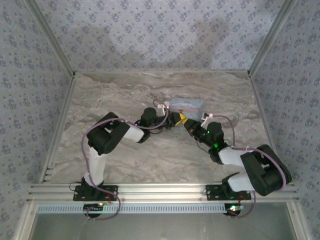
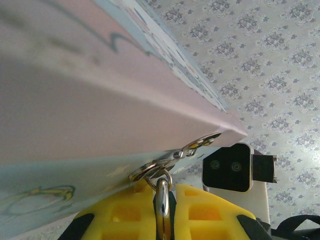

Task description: Unlock a padlock with a key

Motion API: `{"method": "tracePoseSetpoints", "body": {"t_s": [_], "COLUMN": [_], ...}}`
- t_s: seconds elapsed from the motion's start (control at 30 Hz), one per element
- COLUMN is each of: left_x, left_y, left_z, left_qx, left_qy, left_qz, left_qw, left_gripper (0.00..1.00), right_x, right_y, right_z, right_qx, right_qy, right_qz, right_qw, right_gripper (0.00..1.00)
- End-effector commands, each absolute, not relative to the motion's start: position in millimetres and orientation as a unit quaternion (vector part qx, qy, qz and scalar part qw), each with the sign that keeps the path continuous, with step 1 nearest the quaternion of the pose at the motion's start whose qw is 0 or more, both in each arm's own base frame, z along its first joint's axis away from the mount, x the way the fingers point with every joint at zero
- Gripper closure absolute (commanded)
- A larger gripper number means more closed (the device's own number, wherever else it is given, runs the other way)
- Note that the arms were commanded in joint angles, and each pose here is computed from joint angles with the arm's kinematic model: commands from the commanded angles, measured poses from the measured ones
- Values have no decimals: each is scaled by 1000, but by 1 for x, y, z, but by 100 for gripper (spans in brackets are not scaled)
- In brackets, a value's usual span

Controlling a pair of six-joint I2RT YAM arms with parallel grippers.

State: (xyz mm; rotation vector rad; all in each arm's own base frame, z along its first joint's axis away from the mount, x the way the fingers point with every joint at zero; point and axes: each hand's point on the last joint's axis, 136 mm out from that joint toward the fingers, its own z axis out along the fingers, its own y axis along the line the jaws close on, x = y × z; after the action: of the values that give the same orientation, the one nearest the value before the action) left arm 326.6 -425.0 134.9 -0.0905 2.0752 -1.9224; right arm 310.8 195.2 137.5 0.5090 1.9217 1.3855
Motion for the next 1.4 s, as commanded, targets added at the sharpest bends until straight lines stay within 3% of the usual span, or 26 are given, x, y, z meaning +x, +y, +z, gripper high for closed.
{"method": "tracePoseSetpoints", "body": {"t_s": [0.0,0.07,0.3,0.8,1.13,1.23,1.37], "left_x": [316,319,329,323,320,319,319], "left_y": [-437,-435,-431,-433,-435,-436,-435], "left_z": [173,174,180,184,181,179,177], "left_qx": [12,9,6,11,10,8,6], "left_qy": [686,686,683,679,680,678,679], "left_qz": [-710,-710,-710,-715,-716,-717,-717], "left_qw": [158,161,171,168,161,159,159], "left_gripper": [100,100,100,100,100,100,100], "right_x": [313,306,289,298,311,313,313], "right_y": [193,190,180,175,181,184,183], "right_z": [141,136,126,130,137,140,138], "right_qx": [200,202,206,212,207,204,211], "right_qy": [740,745,761,756,748,746,744], "right_qz": [535,531,512,510,521,527,526], "right_qw": [355,350,342,351,354,354,353], "right_gripper": [84,77,69,77,91,91,84]}}
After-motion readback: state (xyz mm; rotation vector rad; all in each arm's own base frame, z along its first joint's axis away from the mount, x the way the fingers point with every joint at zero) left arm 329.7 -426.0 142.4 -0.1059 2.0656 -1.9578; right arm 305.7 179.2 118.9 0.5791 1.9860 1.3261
